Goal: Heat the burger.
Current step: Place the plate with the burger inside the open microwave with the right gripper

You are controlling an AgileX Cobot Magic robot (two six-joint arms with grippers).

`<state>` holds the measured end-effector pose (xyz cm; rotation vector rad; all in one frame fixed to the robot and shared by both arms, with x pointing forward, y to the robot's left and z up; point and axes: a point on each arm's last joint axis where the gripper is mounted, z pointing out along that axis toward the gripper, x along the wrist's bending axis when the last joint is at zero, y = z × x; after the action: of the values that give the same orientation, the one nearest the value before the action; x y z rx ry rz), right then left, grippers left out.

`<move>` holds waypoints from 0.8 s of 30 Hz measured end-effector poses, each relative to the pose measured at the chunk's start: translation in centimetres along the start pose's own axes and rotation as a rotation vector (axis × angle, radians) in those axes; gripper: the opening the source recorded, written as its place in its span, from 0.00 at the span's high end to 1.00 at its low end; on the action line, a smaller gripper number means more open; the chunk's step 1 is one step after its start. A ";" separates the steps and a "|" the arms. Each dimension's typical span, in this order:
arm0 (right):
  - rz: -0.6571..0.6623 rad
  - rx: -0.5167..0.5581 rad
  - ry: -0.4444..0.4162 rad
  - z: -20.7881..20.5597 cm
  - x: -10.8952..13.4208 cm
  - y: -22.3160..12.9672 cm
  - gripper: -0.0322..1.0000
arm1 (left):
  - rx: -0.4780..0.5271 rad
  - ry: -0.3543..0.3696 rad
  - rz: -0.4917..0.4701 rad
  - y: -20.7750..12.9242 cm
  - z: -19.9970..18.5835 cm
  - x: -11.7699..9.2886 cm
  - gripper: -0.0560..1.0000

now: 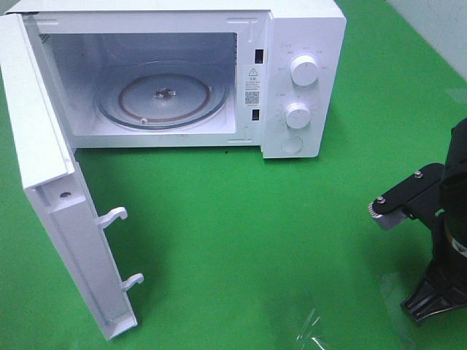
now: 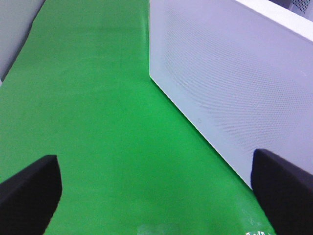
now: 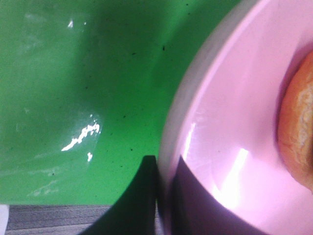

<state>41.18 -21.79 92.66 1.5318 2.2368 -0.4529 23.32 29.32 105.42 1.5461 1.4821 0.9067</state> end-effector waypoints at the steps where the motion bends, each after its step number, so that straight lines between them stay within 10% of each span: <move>1: 0.000 0.000 0.000 0.0 0.0 0.0 0.95 | 0.000 0.000 0.000 0.0 0.0 0.0 0.03; 24: -0.184 -0.064 -0.025 -2.0 3.6 -1.3 0.94 | 0.000 0.000 0.000 0.0 0.0 0.0 0.03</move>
<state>38.55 -18.40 92.74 1.2878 2.3599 -0.4463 23.32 29.32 105.42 1.5461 1.4821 0.9067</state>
